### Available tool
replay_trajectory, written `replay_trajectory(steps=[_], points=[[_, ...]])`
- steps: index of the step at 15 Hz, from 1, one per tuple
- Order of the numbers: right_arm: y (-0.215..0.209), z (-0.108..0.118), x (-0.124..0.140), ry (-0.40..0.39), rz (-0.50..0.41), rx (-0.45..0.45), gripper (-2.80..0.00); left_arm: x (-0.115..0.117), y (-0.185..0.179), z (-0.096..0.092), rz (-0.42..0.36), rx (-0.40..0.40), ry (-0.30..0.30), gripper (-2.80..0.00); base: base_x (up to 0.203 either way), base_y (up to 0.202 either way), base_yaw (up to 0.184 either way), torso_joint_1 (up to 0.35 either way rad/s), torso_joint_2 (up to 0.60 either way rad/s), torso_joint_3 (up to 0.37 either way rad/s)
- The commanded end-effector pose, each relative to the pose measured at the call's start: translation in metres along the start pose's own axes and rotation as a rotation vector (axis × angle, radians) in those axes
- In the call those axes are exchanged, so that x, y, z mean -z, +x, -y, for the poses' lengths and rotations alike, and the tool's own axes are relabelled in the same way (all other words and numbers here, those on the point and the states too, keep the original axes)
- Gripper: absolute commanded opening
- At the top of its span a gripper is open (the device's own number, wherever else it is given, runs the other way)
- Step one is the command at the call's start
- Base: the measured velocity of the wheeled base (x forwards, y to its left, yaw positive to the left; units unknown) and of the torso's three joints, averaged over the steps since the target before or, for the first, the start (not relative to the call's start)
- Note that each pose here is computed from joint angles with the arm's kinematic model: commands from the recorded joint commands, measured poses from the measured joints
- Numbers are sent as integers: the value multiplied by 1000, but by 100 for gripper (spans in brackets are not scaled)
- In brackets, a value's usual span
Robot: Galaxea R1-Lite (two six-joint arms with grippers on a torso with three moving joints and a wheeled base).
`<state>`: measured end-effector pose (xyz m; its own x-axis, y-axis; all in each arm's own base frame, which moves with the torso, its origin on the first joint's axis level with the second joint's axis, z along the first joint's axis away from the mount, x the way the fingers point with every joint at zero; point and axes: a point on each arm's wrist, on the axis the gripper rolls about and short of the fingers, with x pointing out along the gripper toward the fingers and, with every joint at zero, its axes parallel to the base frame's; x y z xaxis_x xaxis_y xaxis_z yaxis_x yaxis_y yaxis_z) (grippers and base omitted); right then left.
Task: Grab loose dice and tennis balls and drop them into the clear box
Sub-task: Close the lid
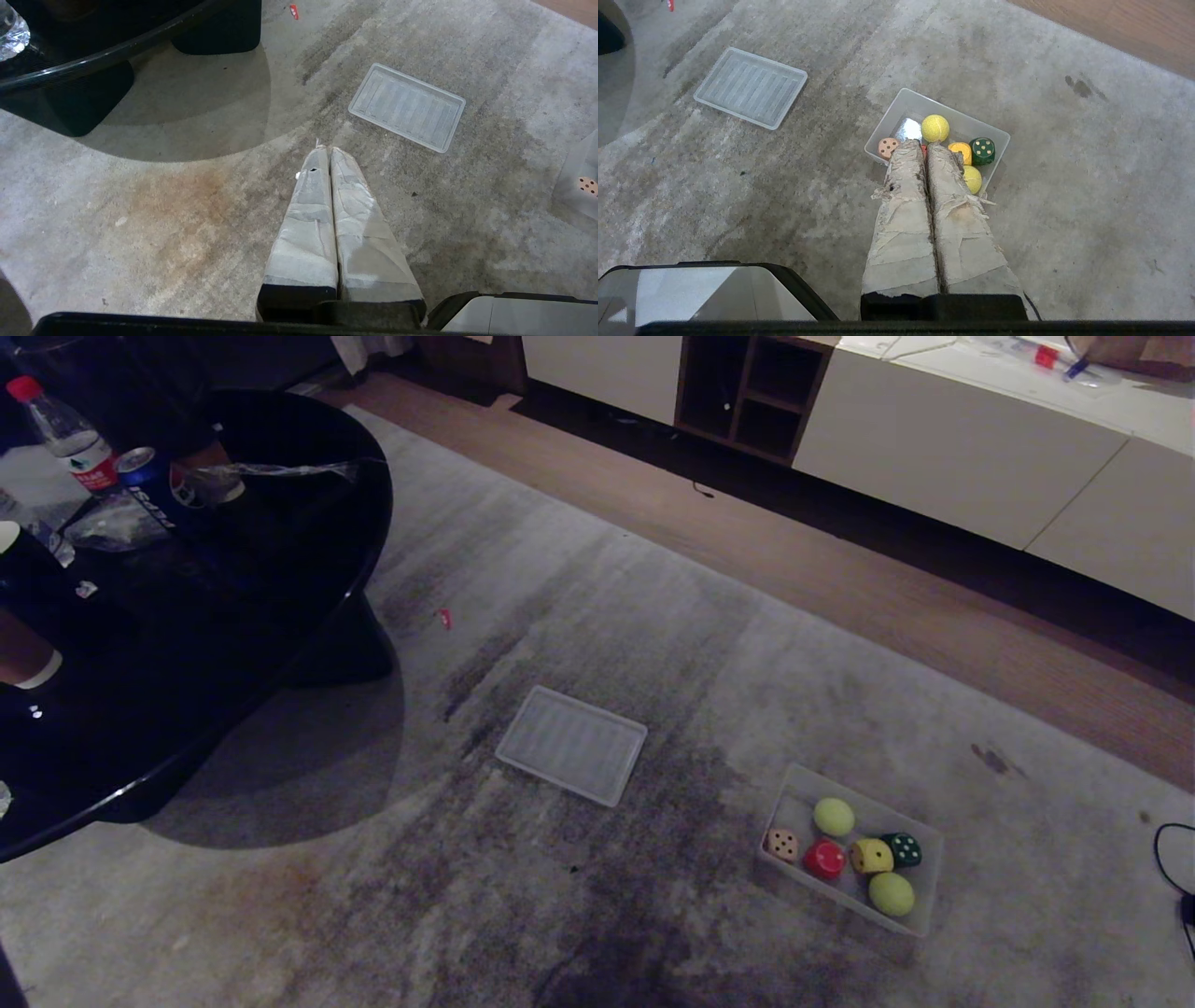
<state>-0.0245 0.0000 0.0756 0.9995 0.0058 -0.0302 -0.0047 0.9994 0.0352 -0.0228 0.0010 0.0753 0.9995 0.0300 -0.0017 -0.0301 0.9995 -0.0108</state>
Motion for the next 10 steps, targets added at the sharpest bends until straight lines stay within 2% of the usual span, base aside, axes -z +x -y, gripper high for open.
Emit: replay_trajectory(steps=[1, 4, 10], points=[[0, 0, 0, 0, -2, 0, -280, 0, 0, 0, -3, 1, 2, -280, 0, 0, 0, 0, 0, 0], [0, 0, 0, 0, -2, 0, -280, 0, 0, 0, -3, -1, 2, -280, 1, 1, 24, 2, 1, 2], [0, 0, 0, 2, -2, 0, -280, 0, 0, 0, -3, -2, -3, -280, 2, -7, 149, 2, 3, 4]])
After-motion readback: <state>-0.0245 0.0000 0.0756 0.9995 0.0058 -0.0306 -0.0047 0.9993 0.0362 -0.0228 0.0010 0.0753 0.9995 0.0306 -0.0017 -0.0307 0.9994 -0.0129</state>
